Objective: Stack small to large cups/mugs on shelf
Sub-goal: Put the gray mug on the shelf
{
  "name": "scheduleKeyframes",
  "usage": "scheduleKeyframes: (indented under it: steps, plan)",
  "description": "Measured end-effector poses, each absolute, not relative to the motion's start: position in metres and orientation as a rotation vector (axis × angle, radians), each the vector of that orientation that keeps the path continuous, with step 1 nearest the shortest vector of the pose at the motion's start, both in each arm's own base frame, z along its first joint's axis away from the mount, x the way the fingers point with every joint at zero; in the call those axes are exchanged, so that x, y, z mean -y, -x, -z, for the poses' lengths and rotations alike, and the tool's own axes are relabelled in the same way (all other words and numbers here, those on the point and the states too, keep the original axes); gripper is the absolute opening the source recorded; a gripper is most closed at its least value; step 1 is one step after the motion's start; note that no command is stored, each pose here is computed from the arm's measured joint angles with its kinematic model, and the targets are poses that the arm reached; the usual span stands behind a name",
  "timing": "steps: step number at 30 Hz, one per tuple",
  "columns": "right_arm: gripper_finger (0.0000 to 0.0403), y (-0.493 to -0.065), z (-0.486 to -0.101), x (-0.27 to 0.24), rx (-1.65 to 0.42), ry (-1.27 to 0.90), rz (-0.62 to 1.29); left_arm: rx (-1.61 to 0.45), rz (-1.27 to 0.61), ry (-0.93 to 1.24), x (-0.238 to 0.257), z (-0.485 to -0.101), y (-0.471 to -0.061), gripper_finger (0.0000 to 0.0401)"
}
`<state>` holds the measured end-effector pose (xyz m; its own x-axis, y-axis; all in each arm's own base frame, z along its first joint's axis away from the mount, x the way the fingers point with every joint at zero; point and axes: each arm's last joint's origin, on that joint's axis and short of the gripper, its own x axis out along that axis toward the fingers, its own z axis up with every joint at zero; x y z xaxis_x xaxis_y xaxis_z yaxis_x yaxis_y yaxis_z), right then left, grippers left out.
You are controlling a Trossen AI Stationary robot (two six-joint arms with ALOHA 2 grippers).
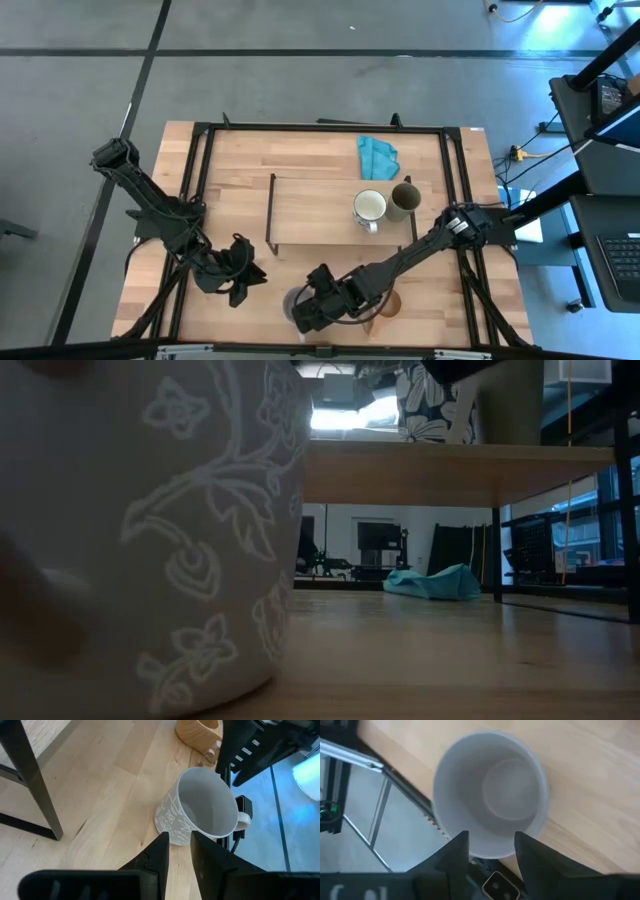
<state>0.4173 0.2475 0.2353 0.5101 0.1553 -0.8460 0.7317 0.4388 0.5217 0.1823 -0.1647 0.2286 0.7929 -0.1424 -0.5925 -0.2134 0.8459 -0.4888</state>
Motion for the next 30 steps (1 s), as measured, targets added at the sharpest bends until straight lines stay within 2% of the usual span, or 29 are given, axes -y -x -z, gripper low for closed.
scheduleKeyframes:
  steps: [7,13,19,30]
  plan:
    - [0.0161,-0.419,-0.247,-0.247,-0.988,-1.079,0.418,-0.663,-0.042,0.575,0.165,-0.228,-0.182,0.0075]
    - [0.0161,-0.408,-0.25,-0.24,-1.066,-1.004,0.536,-0.665,-0.037,0.573,0.166,-0.228,-0.182,0.0075]
    - [0.0161,-0.41,-0.251,-0.241,-1.05,-1.018,0.514,-0.668,-0.029,0.581,0.168,-0.229,-0.179,0.0075]
    - [0.0161,-0.41,-0.225,-0.241,-1.063,-1.008,0.536,-0.659,-0.036,0.581,0.169,-0.229,-0.178,0.0075]
